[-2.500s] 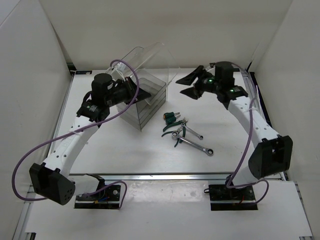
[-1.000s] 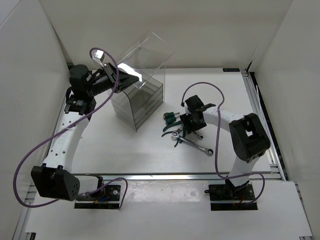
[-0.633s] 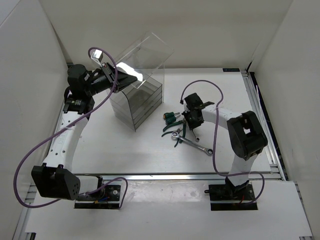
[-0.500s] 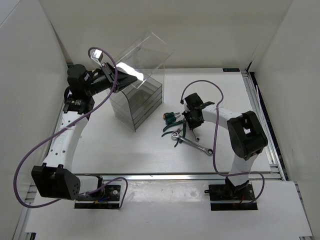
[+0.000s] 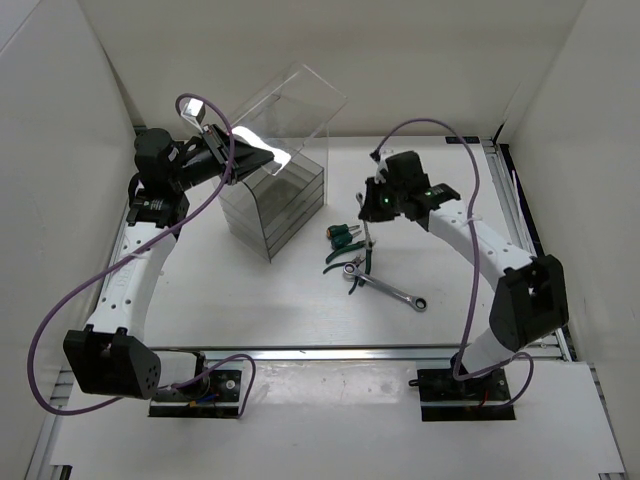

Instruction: Sort the tools into containers

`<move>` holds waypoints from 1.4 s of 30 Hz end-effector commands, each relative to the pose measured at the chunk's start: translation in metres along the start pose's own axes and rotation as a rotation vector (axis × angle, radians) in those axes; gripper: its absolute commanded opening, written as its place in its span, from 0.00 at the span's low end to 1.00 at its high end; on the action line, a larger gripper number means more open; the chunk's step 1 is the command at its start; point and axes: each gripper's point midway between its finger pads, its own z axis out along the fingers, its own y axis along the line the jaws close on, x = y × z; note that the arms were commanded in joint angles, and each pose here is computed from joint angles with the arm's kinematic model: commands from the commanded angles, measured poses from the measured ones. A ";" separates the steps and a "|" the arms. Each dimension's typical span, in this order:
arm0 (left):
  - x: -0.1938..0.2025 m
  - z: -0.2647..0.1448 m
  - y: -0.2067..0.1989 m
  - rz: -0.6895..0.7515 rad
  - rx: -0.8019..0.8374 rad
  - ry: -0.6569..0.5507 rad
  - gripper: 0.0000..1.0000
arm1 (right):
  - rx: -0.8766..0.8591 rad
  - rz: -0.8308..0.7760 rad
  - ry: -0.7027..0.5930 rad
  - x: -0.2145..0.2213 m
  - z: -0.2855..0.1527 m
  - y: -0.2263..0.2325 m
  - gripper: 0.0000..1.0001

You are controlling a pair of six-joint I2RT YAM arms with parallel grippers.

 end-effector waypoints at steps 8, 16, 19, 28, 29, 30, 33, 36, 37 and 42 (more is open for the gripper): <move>-0.016 -0.001 0.026 -0.117 -0.071 -0.092 0.10 | -0.636 0.280 -0.330 -0.154 -0.048 0.153 0.00; -0.015 -0.002 0.026 -0.139 -0.064 -0.092 0.10 | -0.772 0.482 -0.305 -0.182 -0.003 0.176 0.00; -0.014 -0.001 0.026 -0.143 -0.062 -0.088 0.10 | -0.729 0.515 -0.315 -0.181 0.021 0.179 0.00; -0.010 -0.004 0.024 -0.147 -0.058 -0.078 0.10 | -0.621 0.676 -0.362 -0.184 0.053 0.160 0.08; -0.009 -0.004 0.025 -0.151 -0.060 -0.077 0.10 | -0.600 0.689 -0.366 -0.184 0.057 0.157 0.10; -0.010 -0.004 0.026 -0.154 -0.060 -0.079 0.10 | -0.578 0.702 -0.355 -0.181 0.060 0.154 0.13; -0.008 -0.004 0.027 -0.160 -0.062 -0.070 0.10 | -0.485 0.741 -0.302 -0.171 0.072 0.147 0.24; -0.007 -0.004 0.027 -0.160 -0.061 -0.069 0.10 | -0.461 0.709 -0.252 -0.162 0.079 0.149 0.44; -0.007 -0.003 0.028 -0.161 -0.062 -0.067 0.10 | -0.458 0.701 -0.245 -0.164 0.078 0.149 0.47; -0.009 -0.003 0.023 -0.144 -0.039 -0.075 0.10 | -0.454 0.657 -0.177 -0.157 0.075 0.144 0.54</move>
